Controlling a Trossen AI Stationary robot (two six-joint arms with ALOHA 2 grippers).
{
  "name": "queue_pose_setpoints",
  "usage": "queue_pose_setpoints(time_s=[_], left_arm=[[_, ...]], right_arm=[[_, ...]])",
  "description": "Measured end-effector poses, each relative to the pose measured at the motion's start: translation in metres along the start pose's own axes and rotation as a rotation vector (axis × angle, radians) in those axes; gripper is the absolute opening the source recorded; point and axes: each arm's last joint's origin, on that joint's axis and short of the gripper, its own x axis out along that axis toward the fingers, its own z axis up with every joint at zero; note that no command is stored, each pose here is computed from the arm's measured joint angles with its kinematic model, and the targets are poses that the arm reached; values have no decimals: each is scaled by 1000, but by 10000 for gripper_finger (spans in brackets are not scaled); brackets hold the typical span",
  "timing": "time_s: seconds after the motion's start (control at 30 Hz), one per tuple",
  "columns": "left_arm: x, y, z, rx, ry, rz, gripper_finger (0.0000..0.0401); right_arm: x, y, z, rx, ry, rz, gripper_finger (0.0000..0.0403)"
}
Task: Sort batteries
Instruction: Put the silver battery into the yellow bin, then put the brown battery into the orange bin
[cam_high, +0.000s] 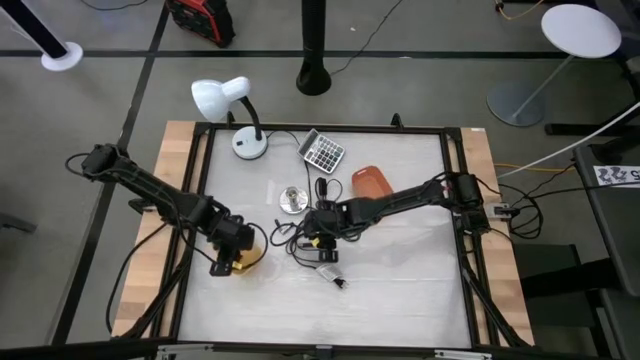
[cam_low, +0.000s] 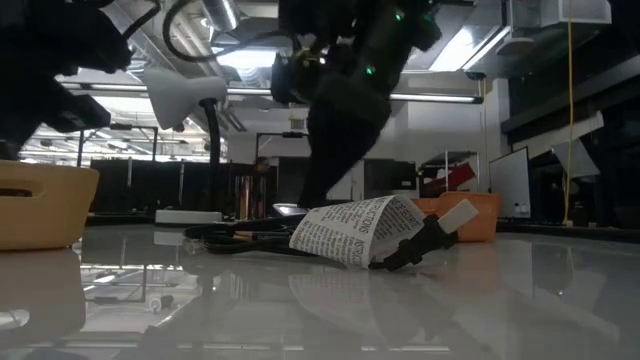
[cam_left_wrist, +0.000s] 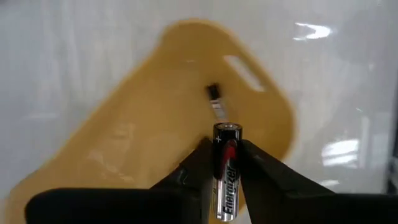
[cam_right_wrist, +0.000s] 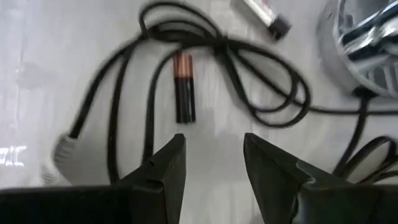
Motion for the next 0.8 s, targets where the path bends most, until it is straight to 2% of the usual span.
queue_pose_setpoints(time_s=[0.43, 0.53, 0.8], left_arm=[[0, 0, 1, 9, -24, 35, 152], [0, 0, 1, 23, -27, 34, 160], [0, 0, 2, 20, -31, 32, 158]], right_arm=[[18, 2, -11, 1, -96, 76, 156], [17, 3, -8, 1, -130, 89, 156], [34, 11, -15, -13, -95, 87, 156]])
